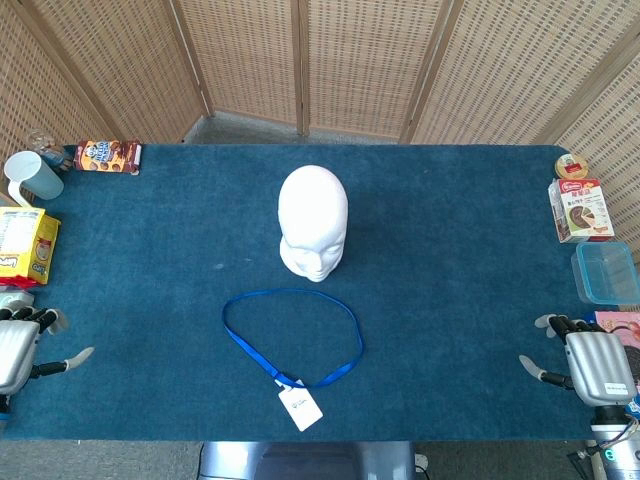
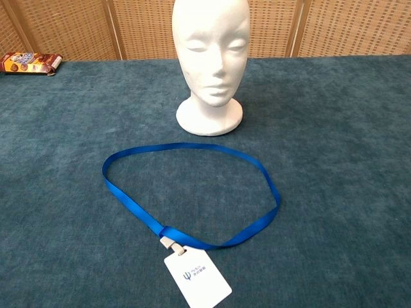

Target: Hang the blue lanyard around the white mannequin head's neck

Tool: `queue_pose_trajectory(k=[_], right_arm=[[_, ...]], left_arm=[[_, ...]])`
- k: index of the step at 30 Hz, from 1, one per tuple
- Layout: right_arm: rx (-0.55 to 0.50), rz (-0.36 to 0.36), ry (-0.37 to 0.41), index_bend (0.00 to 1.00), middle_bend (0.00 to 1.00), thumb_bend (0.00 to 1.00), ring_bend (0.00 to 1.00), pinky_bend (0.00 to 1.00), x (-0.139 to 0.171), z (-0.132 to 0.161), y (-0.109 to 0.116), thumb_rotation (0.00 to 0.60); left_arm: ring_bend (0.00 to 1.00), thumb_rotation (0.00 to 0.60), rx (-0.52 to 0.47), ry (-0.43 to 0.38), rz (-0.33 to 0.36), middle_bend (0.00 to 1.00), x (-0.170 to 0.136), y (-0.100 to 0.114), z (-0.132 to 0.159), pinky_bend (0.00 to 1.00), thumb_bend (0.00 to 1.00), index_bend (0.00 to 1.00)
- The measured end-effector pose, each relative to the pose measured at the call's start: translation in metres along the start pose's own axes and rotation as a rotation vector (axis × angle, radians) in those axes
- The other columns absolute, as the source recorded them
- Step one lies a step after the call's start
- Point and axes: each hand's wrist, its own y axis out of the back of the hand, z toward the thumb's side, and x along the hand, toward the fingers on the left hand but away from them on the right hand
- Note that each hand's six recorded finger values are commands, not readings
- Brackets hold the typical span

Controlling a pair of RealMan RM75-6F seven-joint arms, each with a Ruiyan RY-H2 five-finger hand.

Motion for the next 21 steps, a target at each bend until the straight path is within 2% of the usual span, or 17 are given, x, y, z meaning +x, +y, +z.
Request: queue_pose_trajectory(k=[21], right_arm=[[-0.069,-0.003,0.048,0.37,0.48,0.25,0.51,0.51,-0.011,0.01,-0.003,0.394]], left_arm=[[0.49,0.275,-0.008,-0.012,0.026,0.54,0.003,0.012,0.0,0.28,0.08,0.49]])
